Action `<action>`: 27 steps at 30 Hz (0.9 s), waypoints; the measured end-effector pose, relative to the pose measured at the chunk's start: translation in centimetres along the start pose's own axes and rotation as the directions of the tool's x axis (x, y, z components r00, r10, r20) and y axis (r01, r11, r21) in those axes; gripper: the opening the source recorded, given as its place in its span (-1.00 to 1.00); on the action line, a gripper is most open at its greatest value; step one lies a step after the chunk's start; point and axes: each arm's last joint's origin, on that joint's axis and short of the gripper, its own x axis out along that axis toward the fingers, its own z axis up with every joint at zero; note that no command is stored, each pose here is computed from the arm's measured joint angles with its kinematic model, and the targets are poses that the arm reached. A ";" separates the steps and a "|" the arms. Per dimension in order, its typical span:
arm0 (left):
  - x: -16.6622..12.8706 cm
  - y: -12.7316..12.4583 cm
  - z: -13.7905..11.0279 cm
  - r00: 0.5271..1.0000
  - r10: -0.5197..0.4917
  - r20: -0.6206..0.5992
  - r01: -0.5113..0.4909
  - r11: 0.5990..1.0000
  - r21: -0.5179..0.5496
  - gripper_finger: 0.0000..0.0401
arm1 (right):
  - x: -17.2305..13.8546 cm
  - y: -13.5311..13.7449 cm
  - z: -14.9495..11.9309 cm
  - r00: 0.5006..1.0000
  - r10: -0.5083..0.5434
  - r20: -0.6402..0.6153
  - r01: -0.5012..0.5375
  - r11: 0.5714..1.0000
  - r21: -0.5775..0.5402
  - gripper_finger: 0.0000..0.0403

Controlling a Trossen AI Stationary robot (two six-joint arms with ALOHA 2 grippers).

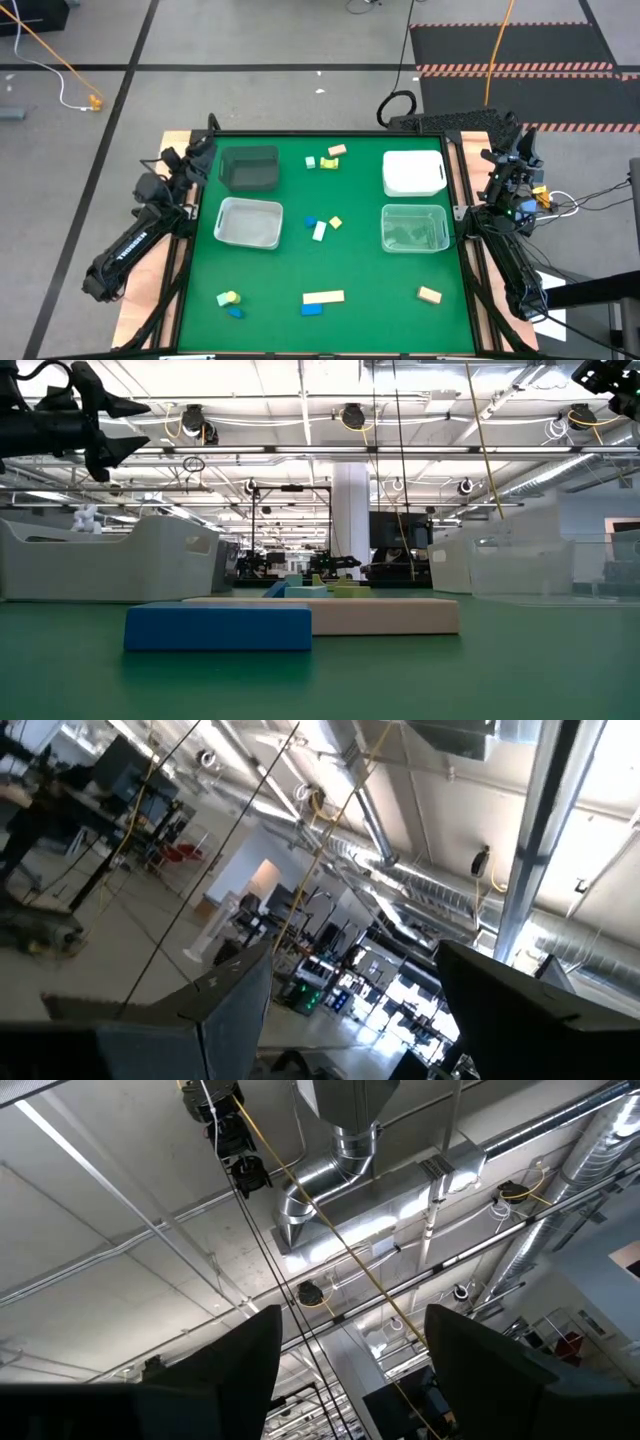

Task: Sort & place blocks by color
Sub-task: Put the top light blue block into the black bin

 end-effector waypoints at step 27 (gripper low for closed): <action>6.7 -3.7 1.2 0.860 0.102 -0.500 -0.059 0.993 0.103 0.41 | 0.0 0.0 0.0 1.000 0.000 0.000 0.000 1.000 0.000 0.18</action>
